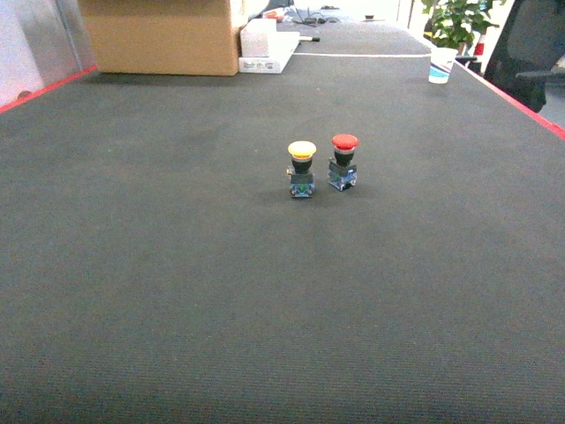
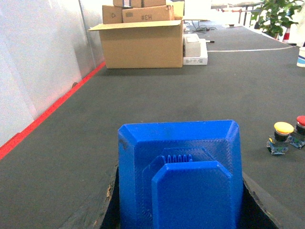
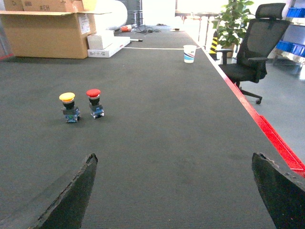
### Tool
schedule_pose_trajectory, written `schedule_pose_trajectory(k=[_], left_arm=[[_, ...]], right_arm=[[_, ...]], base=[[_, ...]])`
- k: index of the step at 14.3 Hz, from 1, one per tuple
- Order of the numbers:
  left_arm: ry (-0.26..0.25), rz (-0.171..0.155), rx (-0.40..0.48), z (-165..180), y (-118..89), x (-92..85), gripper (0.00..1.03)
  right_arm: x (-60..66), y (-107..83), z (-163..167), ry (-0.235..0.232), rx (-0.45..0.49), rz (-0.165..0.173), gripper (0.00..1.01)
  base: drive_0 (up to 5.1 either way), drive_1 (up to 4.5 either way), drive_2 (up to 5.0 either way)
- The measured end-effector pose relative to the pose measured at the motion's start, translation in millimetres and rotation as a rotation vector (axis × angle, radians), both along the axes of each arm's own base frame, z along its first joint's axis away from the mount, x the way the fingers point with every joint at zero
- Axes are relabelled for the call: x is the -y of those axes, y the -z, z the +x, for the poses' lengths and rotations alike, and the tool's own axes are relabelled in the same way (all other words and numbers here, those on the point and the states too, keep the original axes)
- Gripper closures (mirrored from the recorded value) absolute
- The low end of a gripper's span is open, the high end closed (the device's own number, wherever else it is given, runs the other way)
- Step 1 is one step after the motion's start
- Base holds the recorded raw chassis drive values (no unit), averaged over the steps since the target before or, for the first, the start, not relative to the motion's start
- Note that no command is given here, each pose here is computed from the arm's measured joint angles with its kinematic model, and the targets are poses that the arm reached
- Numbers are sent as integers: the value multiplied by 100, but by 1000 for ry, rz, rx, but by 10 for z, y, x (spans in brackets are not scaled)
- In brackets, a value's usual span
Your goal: Pick blue part to blue bin on bottom shelf
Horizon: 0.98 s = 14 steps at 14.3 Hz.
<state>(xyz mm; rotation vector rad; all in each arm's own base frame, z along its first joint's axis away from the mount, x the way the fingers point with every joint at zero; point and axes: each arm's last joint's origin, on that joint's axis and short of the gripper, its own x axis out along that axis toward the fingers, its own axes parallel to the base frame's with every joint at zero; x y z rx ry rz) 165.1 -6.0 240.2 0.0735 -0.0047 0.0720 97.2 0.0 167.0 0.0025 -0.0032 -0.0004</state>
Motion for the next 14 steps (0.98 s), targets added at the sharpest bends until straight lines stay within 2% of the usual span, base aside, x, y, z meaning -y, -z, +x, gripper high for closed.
schedule_pose_trajectory(k=[11,14], left_arm=[[0,0,-1,5,2,0,58],[0,-1,2,0,-2,0,58]], right_arm=[[0,-1,0,0,1,0,3],[0,1,0,0,-1,0,3]], base=[[0,0,0],[7,-409,424]])
